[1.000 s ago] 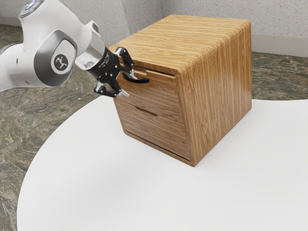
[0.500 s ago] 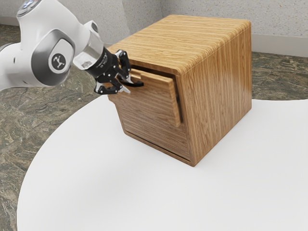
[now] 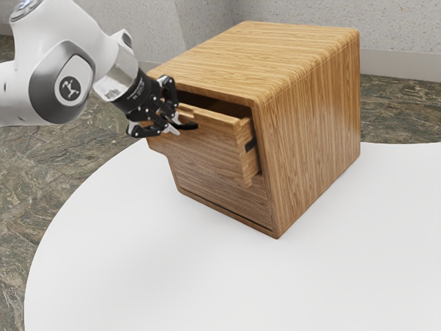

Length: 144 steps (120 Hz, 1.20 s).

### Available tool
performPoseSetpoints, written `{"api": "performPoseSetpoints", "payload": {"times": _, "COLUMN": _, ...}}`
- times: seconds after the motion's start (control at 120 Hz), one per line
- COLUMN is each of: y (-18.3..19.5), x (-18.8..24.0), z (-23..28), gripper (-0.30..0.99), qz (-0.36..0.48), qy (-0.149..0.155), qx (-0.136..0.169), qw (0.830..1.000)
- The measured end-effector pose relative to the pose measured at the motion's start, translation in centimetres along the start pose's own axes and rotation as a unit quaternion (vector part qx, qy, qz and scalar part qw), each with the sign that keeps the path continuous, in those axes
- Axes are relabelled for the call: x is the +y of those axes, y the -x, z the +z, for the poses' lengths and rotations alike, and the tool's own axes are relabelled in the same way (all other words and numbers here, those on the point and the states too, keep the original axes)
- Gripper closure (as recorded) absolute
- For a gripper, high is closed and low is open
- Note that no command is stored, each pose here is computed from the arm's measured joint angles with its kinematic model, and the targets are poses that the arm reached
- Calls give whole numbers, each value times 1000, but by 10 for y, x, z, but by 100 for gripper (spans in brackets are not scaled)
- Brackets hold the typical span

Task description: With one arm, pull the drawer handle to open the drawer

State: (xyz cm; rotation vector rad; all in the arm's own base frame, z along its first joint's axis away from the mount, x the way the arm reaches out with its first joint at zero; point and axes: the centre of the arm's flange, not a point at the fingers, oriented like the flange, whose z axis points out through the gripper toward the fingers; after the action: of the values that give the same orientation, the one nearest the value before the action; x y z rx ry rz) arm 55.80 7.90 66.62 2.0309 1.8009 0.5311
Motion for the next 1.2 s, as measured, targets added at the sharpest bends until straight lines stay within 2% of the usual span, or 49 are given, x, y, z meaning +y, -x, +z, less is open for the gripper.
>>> {"api": "performPoseSetpoints", "payload": {"times": 0.333, "y": 1, "x": -19, "z": -7, "gripper": 75, "qz": -2, "qy": -8, "qx": 0, "qw": 1000}}
{"api": "performPoseSetpoints", "payload": {"times": 1.2, "y": -6, "x": -85, "z": -50, "gripper": 74, "qz": -24, "qy": -1, "qx": 4, "qw": 1000}}
